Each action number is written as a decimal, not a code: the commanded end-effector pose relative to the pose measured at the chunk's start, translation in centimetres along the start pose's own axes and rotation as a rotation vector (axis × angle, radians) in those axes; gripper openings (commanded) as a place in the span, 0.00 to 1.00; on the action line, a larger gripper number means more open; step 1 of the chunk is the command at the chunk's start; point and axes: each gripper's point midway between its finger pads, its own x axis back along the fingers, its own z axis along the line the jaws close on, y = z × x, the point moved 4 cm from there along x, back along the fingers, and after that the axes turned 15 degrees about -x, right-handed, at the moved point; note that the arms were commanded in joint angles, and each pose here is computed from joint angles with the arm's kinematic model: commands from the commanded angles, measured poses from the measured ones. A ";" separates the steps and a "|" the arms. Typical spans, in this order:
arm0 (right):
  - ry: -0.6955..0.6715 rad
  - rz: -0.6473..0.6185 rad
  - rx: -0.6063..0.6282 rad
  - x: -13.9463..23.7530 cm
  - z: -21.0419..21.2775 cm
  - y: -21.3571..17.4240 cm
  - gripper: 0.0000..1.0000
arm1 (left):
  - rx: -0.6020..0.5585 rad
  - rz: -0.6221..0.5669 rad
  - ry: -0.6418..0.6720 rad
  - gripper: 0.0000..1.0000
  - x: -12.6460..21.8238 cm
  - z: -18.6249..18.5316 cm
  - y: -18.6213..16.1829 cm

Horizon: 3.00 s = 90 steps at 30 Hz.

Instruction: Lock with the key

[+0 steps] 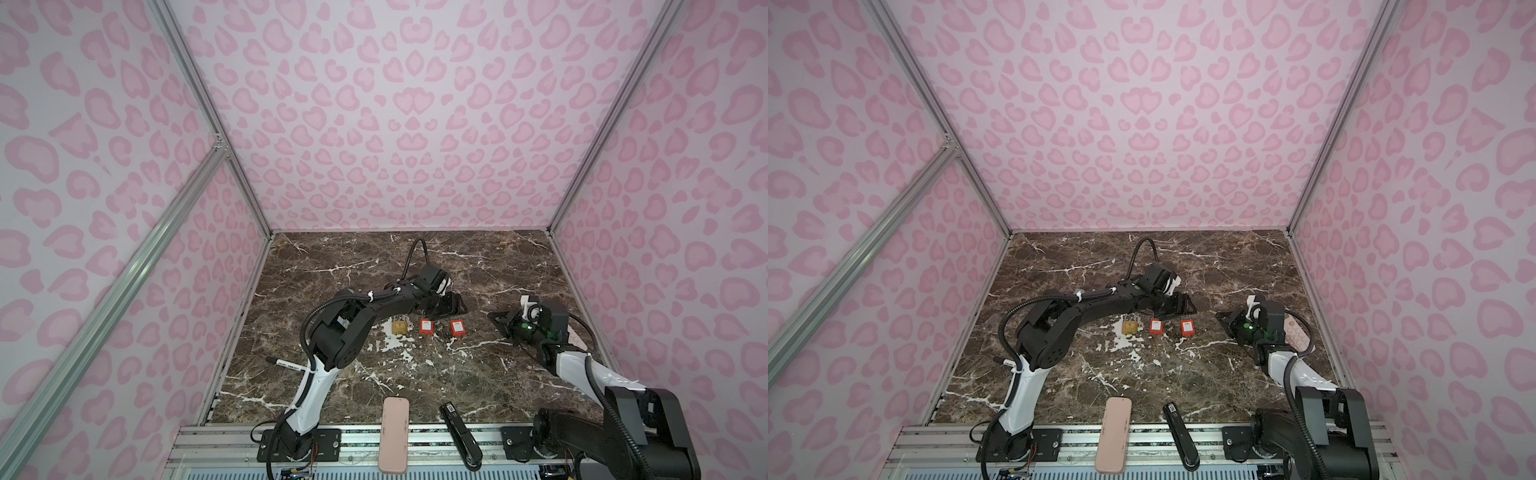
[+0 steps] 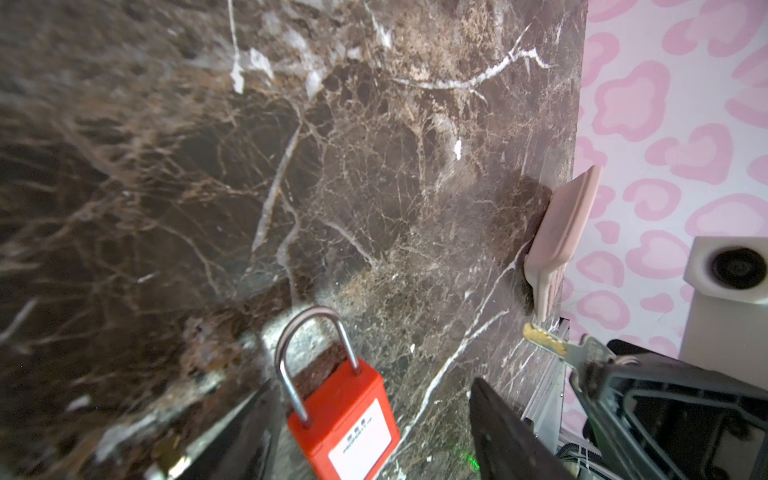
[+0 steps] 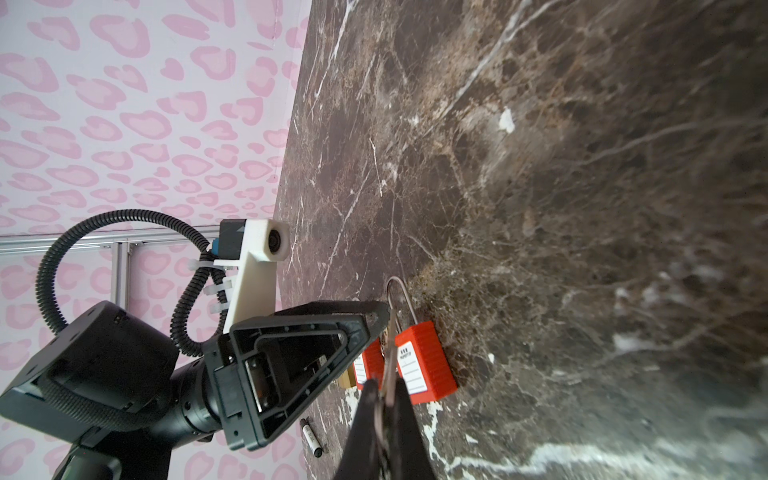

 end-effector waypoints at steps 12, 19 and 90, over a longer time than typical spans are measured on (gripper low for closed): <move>0.001 -0.002 0.013 -0.2 -0.2 0.1 0.00 | -0.038 -0.042 -0.013 0.78 0.9 -0.9 1.0; -0.001 -0.003 0.004 -0.3 -0.4 0.1 0.00 | -0.075 -0.071 0.023 0.80 3.0 -1.5 1.5; -0.152 -0.057 -0.027 -3.2 -5.3 -2.9 0.22 | -0.056 -0.122 0.033 0.81 6.4 -0.5 0.9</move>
